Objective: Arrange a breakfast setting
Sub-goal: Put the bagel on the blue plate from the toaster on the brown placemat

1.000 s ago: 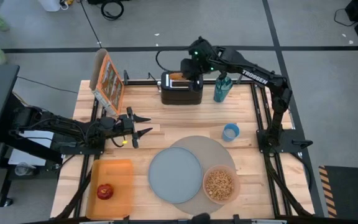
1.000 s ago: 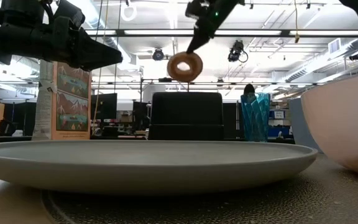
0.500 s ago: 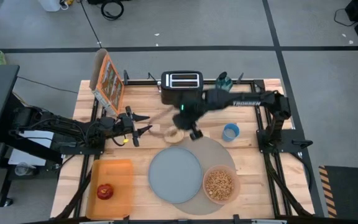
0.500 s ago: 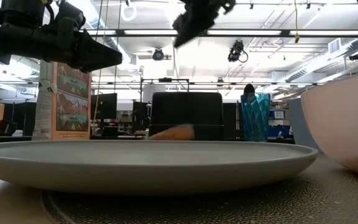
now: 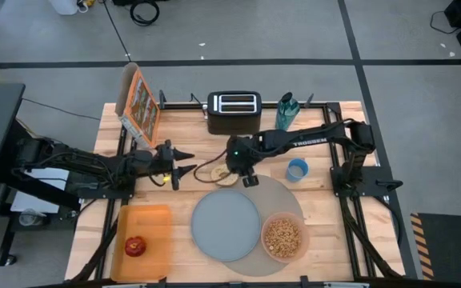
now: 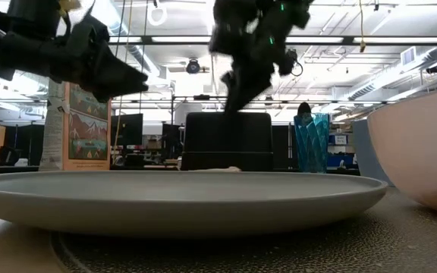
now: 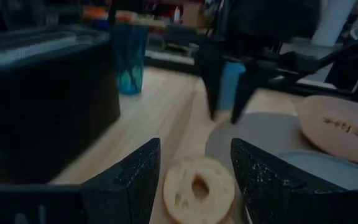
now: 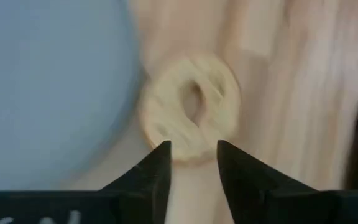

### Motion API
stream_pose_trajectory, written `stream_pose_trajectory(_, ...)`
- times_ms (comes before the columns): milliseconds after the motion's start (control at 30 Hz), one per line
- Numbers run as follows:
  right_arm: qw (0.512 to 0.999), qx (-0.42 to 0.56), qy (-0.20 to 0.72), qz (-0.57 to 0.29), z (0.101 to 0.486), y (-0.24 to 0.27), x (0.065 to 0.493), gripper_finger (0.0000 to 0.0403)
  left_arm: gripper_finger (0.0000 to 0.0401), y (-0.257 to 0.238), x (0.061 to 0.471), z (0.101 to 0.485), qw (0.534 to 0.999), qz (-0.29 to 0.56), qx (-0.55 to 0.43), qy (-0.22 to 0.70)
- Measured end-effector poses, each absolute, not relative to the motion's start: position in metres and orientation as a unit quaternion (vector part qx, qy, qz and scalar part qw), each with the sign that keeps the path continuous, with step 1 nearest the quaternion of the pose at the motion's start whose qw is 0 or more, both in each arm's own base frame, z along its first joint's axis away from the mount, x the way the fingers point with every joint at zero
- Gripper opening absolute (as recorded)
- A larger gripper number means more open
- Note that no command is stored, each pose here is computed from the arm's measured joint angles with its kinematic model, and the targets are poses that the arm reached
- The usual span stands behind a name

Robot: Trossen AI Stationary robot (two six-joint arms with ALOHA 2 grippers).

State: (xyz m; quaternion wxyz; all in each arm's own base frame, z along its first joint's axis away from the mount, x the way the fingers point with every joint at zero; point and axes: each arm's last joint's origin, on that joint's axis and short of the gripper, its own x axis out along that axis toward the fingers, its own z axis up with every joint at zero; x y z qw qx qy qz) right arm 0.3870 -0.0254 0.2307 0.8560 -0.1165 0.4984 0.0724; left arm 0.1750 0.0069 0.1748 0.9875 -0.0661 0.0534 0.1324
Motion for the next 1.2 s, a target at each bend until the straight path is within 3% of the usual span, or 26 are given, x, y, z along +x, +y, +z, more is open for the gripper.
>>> stream_pose_trajectory(267,0.868,-0.107,0.479,0.077,0.214,-0.028,0.386,0.02,0.0203,0.007,0.174,0.17,0.986,0.132,-0.07,0.075)
stream_pose_trajectory(600,0.883,-0.106,0.437,0.136,0.209,-0.022,0.397,0.0211,0.0203,0.008,0.175,0.173,0.988,0.132,-0.05,0.063)
stream_pose_trajectory(733,0.86,-0.148,0.468,0.139,0.176,-0.022,0.408,0.0221,0.0203,0.008,0.175,0.173,0.988,0.134,-0.049,0.064)
stream_pose_trajectory(833,0.842,-0.21,0.483,0.118,0.175,-0.018,0.417,0.0223,0.0203,0.008,0.175,0.172,0.987,0.134,-0.049,0.068)
stream_pose_trajectory(933,0.853,-0.19,0.461,0.155,0.185,-0.017,0.424,0.0223,0.0203,0.008,0.175,0.172,0.987,0.134,-0.049,0.07)
stream_pose_trajectory(1033,0.833,-0.171,0.491,0.187,0.173,-0.022,0.426,0.023,0.0203,0.008,0.174,0.171,0.987,0.135,-0.047,0.076)
stream_pose_trajectory(1200,0.79,-0.226,0.542,0.175,0.165,-0.026,0.428,0.0277,0.0203,0.008,0.174,0.168,0.986,0.135,-0.049,0.088)
